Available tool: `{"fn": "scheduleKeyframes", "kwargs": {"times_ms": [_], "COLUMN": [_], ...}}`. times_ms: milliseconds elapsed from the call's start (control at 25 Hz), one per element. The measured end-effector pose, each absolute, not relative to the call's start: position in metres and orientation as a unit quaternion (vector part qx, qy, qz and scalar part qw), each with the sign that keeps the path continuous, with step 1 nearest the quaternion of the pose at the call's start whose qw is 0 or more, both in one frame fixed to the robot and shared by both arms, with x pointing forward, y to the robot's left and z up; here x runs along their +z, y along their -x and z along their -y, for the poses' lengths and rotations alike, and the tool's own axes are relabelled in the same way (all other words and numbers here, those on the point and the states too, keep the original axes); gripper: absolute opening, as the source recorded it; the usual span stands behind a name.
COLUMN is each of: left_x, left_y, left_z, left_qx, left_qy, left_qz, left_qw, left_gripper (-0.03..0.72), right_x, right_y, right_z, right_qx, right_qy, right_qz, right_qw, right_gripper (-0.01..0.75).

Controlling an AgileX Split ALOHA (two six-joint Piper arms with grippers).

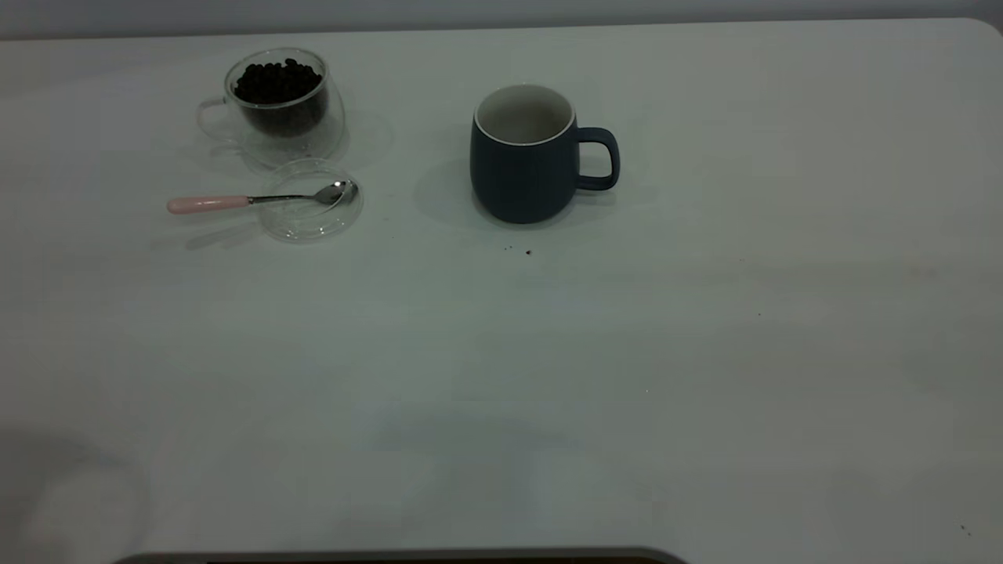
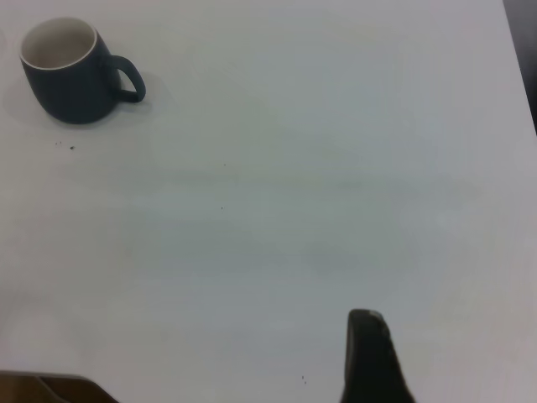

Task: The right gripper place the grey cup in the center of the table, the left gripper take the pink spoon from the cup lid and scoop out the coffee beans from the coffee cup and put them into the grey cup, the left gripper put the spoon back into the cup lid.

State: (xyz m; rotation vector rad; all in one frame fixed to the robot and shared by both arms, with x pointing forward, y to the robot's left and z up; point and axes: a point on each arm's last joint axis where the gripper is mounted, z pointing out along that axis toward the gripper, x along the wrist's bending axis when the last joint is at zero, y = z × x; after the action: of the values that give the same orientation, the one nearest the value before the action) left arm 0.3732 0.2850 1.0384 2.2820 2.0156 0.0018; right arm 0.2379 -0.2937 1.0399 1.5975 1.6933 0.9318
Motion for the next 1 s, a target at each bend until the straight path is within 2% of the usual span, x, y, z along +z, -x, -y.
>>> {"fn": "scheduleKeyframes", "kwargs": {"times_ms": [80,360,840,1000], "left_x": [1.029,1.02,1.035,1.033], "left_y": [-0.357,-0.311,-0.23,-0.221], "left_z": [-0.288,-0.291,-0.296,-0.297], "left_qx": [0.009,0.087,0.261,0.272], "left_qy": [-0.75,-0.743,-0.691,-0.685], "left_qz": [-0.66,-0.652,-0.597,-0.592], "left_qw": [0.046,0.123,0.314,0.326], "left_gripper": [0.462,0.462,0.462,0.462], "right_x": [1.04,1.04,1.04,1.04], "right_y": [-0.238,-0.238,-0.238,-0.238], "right_z": [0.294,0.294,0.294,0.294], "right_qx": [0.353,0.353,0.353,0.353], "right_qy": [-0.605,-0.605,-0.605,-0.605], "right_qz": [-0.642,-0.642,-0.642,-0.642], "right_qw": [0.312,0.312,0.312,0.312], "right_gripper": [0.507,0.507,0.507,0.507]}}
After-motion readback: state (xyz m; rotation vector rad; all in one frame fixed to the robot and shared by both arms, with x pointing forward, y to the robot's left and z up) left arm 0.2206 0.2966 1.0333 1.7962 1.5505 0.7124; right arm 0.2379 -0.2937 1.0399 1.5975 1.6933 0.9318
